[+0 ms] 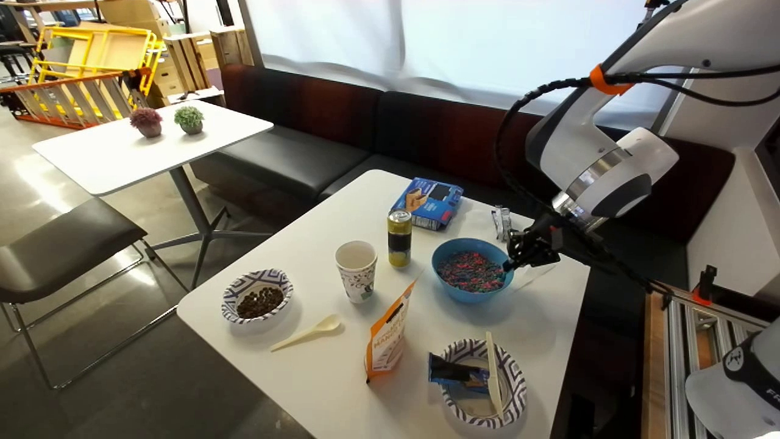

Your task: Move the blue bowl backwards.

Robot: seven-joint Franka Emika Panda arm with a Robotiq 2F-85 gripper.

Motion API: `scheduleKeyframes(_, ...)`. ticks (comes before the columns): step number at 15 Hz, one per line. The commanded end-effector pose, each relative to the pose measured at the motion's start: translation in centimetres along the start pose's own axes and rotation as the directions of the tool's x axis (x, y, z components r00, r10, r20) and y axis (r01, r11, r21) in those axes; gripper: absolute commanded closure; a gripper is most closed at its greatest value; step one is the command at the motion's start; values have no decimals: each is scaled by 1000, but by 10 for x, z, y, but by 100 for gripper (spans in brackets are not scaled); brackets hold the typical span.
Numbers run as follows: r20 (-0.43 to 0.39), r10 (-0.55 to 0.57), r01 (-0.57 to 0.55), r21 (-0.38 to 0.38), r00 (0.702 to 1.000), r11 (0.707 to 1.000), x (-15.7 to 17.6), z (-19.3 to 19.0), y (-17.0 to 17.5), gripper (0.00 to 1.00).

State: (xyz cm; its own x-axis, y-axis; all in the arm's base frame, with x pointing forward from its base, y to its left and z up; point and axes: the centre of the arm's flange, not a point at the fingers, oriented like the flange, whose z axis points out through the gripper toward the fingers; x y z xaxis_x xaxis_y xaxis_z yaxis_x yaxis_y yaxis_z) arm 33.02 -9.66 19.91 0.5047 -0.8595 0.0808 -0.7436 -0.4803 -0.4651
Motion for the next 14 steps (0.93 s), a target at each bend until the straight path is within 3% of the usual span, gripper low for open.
scheduleKeyframes(1, -48, 6, -3, 63, 999, 998, -13, -65, 1, 99)
scheduleKeyframes(8, -71, -53, 57, 53, 996, 997, -7, -91, -15, 99)
scheduleKeyframes(14, -25, -95, 96, 58, 995, 994, 10, -97, -25, 99)
